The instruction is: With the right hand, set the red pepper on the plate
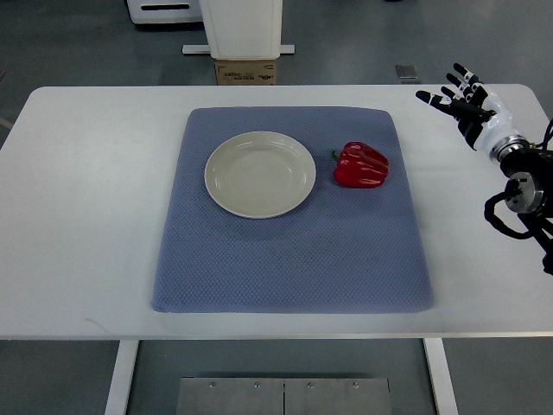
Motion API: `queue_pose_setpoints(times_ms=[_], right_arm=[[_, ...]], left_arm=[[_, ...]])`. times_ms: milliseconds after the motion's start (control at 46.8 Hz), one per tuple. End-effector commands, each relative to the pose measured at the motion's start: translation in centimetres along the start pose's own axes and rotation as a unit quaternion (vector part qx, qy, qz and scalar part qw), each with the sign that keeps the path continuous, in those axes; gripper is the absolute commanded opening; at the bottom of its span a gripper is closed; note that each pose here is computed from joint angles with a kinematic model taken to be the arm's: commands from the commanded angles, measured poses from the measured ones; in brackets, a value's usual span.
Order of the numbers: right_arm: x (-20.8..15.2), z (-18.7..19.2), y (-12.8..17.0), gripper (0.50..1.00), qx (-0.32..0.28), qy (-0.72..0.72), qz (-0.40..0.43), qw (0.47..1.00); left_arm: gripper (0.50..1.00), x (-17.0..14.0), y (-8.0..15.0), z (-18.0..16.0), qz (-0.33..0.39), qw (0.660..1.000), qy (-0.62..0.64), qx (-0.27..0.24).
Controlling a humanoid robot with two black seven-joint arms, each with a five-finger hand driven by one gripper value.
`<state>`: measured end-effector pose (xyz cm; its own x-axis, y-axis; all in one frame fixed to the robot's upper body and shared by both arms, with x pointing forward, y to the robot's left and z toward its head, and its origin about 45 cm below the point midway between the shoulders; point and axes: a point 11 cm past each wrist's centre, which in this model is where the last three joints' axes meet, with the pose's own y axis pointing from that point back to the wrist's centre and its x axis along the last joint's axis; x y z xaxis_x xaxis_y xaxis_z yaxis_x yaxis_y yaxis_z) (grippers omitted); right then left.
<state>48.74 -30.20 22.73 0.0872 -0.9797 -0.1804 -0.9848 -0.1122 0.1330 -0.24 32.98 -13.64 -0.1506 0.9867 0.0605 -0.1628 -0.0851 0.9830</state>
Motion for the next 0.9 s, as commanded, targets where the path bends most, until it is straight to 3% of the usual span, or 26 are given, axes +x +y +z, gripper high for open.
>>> queue_pose_setpoints(times_ms=[0, 876], right_arm=[[-0.05, -0.17, -0.06, 1.0, 0.002, 0.0, 0.0, 1.0], [-0.56, -0.22, -0.14, 1.0, 0.0, 0.007, -0.017, 1.0]], left_arm=[[1.0, 0.0, 0.0, 0.0, 0.0, 1.0, 0.0, 0.0], [1.0, 0.0, 0.0, 0.0, 0.0, 1.0, 0.0, 0.0]])
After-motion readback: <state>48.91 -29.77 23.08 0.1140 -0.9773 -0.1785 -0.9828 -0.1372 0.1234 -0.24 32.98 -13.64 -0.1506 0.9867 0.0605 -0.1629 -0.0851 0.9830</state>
